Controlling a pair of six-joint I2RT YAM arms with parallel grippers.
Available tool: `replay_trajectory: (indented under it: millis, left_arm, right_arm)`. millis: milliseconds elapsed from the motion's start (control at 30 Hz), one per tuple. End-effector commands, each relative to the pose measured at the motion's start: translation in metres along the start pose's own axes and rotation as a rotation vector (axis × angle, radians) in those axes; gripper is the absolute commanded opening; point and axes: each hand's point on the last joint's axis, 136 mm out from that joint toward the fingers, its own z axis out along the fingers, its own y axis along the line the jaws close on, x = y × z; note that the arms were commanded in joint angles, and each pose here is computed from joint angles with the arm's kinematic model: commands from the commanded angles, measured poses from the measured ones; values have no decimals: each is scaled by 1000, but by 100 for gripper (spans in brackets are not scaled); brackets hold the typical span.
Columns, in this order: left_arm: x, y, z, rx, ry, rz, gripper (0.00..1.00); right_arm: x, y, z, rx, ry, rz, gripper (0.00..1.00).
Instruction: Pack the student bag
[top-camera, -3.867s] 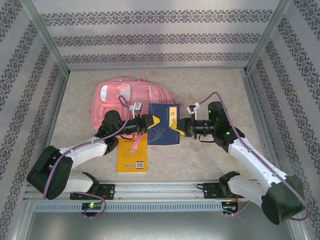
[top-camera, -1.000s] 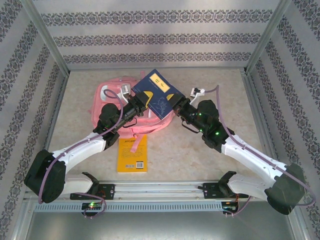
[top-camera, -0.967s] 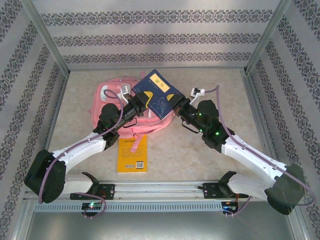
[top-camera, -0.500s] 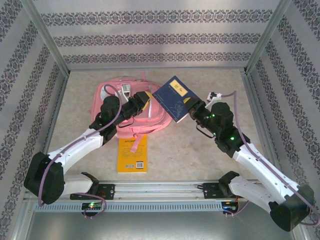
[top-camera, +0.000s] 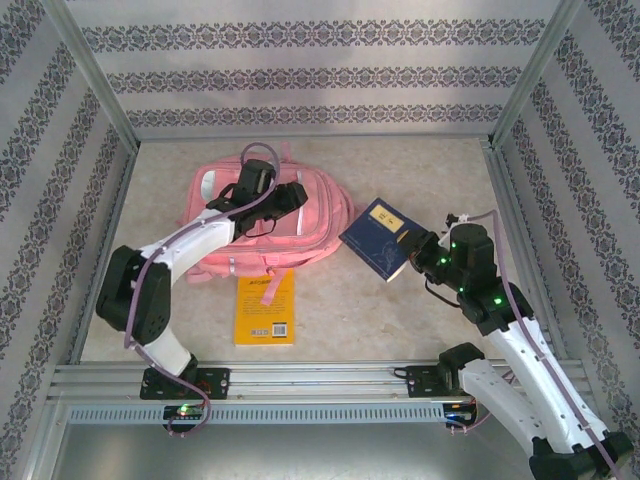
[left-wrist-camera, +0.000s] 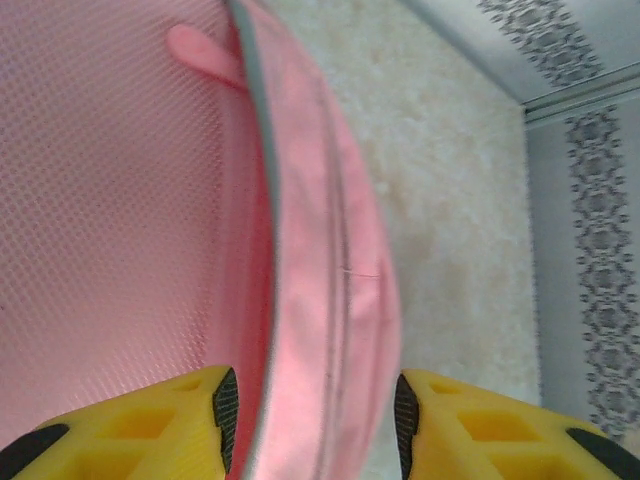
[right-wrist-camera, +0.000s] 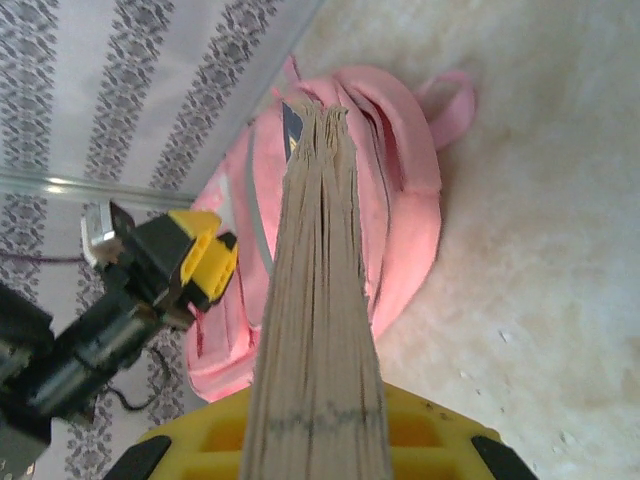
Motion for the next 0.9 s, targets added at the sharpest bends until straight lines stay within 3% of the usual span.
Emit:
replay_trajectory:
  millis: [0,300,467,633,867]
  left_arm:
    - [-10,0,10,-11,-4,45,45]
    - [-2,-1,47,23,62,93,30]
    - [2,0,49,11,97,141,0]
    - [-1,-17,30,54,97,179,0]
    - [-27,-63,-30,128,11,258,0]
  right_arm:
    - [9,1,-7,-33,42,0,0]
    - [9,-11,-7,-59,56,68,0]
    - [7,-12,-8,-66,53,68,0]
    - [5,-16,-8,-38,55,47,0]
    - [0,-18,-3,8,69,10,0]
